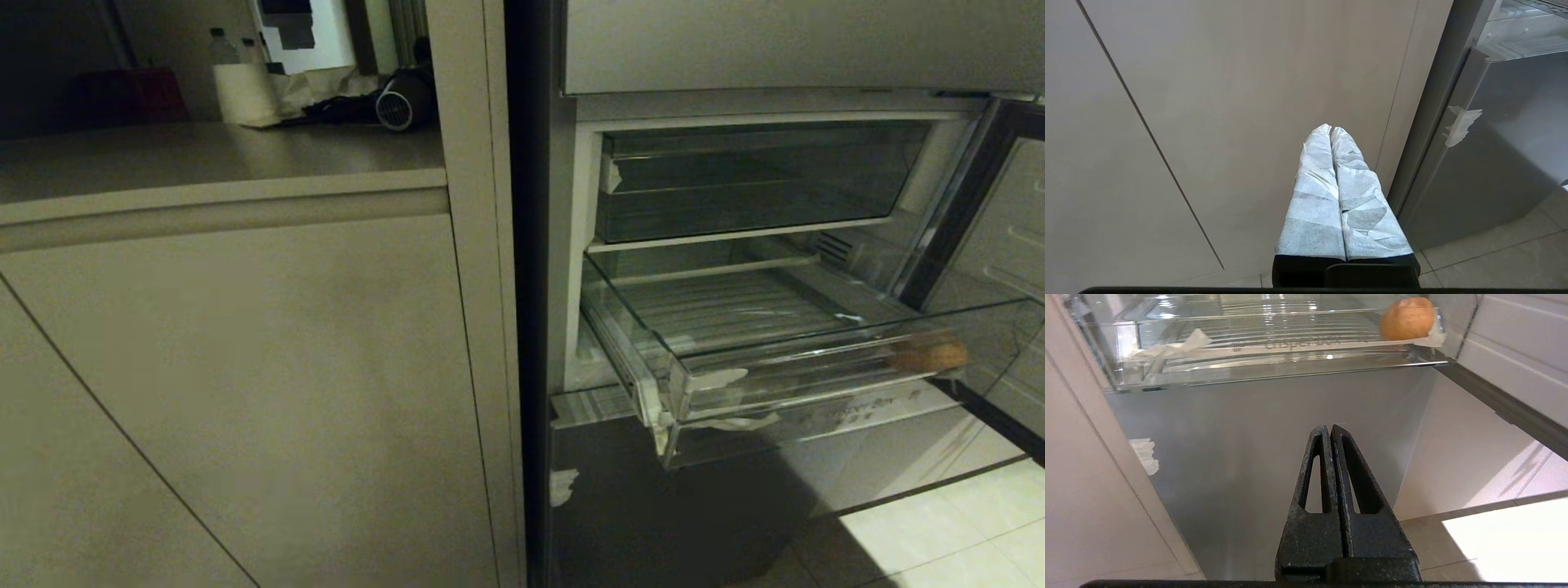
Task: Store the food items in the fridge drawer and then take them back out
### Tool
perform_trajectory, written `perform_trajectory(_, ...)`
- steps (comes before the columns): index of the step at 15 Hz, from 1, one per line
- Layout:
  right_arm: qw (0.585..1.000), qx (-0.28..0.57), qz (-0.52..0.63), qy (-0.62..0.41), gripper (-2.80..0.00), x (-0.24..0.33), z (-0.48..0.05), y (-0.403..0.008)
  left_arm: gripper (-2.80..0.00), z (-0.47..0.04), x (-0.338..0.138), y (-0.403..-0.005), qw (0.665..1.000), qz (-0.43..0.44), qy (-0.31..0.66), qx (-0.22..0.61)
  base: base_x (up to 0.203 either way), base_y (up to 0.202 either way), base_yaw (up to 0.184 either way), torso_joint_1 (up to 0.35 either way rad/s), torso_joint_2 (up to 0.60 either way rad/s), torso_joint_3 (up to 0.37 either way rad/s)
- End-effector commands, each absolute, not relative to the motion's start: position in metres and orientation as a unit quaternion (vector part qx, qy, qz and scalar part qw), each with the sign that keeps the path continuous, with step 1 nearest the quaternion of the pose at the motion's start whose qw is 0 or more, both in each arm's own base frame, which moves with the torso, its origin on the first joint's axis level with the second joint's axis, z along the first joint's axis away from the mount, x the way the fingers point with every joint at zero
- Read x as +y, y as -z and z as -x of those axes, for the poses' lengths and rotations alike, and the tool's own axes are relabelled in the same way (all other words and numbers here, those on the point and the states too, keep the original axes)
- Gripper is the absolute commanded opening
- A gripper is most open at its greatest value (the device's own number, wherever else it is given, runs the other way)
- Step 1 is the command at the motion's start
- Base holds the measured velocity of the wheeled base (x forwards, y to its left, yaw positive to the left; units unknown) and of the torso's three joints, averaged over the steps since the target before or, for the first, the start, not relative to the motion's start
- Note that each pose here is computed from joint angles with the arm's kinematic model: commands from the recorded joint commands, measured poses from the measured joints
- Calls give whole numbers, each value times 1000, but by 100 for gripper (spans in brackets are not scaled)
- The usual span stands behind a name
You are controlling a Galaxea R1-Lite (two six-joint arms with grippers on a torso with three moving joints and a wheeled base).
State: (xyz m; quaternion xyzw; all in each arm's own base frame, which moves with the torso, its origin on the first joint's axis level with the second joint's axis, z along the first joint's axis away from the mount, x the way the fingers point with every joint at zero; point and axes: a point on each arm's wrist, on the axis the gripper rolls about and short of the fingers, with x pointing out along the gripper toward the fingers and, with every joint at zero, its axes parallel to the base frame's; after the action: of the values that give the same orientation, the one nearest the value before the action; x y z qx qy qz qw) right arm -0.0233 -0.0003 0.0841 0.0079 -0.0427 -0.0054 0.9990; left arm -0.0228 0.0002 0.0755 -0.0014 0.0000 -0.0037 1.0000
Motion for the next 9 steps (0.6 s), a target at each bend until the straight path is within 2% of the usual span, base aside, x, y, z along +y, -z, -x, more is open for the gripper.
perform_trajectory(1,1000,-28,-8,5,-280,0,21,-76,-280,23,0,-75,1000,2,4,0,0,0,0,0,0,0)
perform_trajectory(9,1000,-28,-6,5,-280,0,21,-76,-280,23,0,-75,1000,2,4,0,0,0,0,0,0,0)
